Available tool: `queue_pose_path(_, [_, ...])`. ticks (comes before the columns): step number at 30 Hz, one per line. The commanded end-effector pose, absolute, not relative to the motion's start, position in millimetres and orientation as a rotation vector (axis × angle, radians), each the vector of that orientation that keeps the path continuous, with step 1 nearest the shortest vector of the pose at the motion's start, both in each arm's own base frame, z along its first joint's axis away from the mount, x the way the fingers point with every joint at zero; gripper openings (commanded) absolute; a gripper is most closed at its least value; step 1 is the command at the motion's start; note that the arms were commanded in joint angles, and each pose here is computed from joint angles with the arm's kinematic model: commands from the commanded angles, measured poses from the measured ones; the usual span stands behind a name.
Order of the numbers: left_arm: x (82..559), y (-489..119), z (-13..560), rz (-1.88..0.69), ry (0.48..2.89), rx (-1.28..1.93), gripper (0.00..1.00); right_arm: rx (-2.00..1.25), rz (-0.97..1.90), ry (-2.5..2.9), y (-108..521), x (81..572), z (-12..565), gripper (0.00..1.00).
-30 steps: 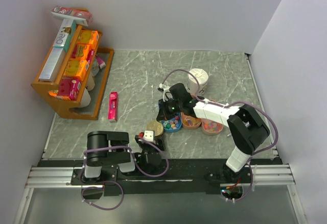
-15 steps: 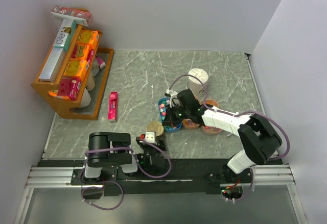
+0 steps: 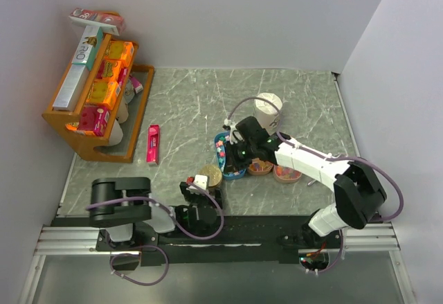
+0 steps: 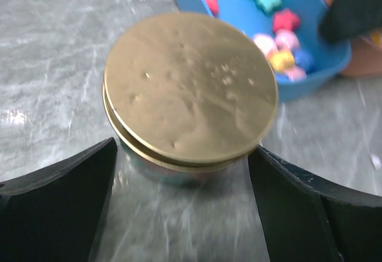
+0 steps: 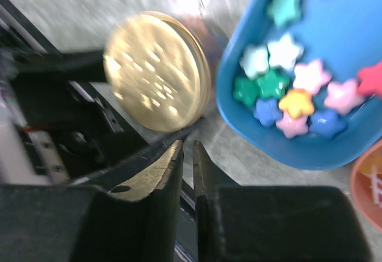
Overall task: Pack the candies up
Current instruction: Screw the bottle lid onto the packing bottle, then reset both arms
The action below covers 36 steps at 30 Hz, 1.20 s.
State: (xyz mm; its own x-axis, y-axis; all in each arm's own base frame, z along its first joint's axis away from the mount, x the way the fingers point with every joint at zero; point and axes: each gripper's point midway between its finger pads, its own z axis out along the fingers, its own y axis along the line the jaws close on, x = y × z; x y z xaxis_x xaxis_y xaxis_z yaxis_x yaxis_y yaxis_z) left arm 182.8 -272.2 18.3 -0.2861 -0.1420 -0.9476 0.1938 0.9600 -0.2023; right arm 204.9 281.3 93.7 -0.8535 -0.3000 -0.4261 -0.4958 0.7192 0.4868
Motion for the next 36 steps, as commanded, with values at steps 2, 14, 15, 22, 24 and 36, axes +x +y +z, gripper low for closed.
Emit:
queue_pose_path(2, [133,-250,-34,-0.326,2.148,0.308,0.96,-0.567,0.85,2.529,283,218,141,0.25])
queue_pose_path(14, [123,-264,27,-0.35,2.188,0.284,0.97,-0.363,0.833,2.502,280,228,197,0.4])
queue_pose_path(15, [124,-263,32,-0.35,2.183,0.262,0.96,-0.339,0.825,2.501,278,230,199,0.4])
queue_pose_path(22, [114,-261,77,-0.528,2.156,0.127,0.96,-0.208,0.758,2.488,264,233,218,0.43])
queue_pose_path(24, [112,-256,92,-0.535,2.121,0.133,0.96,-0.162,0.731,2.479,259,236,226,0.43])
queue_pose_path(36, [131,-229,182,-0.538,1.94,0.113,0.96,0.021,0.7,2.417,238,234,228,0.44])
